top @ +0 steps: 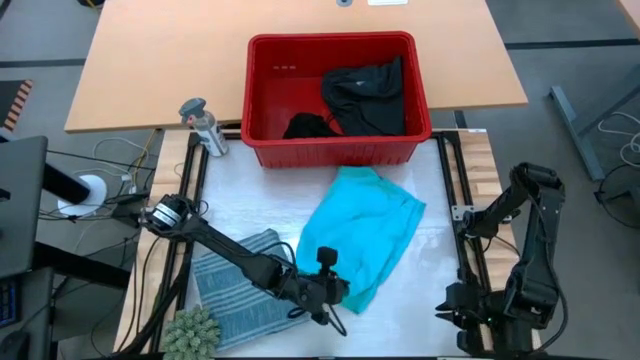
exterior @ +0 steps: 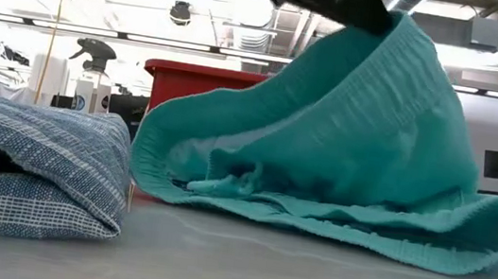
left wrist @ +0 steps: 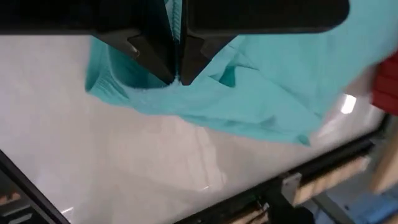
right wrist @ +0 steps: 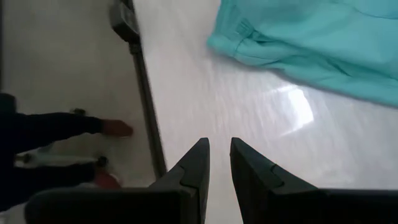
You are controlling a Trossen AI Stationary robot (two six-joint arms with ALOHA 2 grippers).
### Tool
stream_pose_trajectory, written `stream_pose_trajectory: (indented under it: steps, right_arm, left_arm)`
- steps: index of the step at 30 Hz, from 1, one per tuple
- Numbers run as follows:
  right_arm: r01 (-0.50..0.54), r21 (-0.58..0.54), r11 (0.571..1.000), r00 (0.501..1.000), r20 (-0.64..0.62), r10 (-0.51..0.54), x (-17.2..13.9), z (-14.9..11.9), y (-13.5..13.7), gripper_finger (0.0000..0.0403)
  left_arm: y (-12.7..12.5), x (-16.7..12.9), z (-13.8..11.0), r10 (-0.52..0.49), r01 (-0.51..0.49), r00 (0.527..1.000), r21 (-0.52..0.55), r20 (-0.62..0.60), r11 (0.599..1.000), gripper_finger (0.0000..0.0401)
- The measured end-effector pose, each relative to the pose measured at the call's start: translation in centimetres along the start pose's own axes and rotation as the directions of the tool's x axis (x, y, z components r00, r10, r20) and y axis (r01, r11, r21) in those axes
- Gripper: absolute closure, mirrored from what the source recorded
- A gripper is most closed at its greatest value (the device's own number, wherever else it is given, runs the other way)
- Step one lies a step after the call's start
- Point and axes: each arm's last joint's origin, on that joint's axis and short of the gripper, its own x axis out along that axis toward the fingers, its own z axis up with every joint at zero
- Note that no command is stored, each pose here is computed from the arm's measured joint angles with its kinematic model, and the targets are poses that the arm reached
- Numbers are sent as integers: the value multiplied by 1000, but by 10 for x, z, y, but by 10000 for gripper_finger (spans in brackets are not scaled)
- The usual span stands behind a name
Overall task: Fold Laundry from Bin
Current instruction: Fold the light blue shorts from the red organizer bin
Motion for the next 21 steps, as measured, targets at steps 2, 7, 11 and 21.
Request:
stream_pose_trajectory:
  steps: [2, 7, 11, 21]
  right_arm:
    - [28, -8, 1000, 1000, 0, -28, 7, -2, 2, 311]
    - [71, 2, 997, 997, 6, -71, 19, 2, 4, 311]
    - [109, 36, 993, 993, 40, -111, 25, 11, 1, 311]
    - [373, 336, 865, 897, 109, -429, 57, 57, -39, 348]
  left_arm:
    - [1, 1, 0, 1, 1, 1000, -51, 27, 999, 393]
    - [2, 2, 7, 12, -2, 994, -89, 113, 996, 393]
    - [3, 1, 11, 11, 6, 989, -111, 145, 994, 399]
    - [-8, 16, -1, -14, 35, 992, -170, 125, 985, 401]
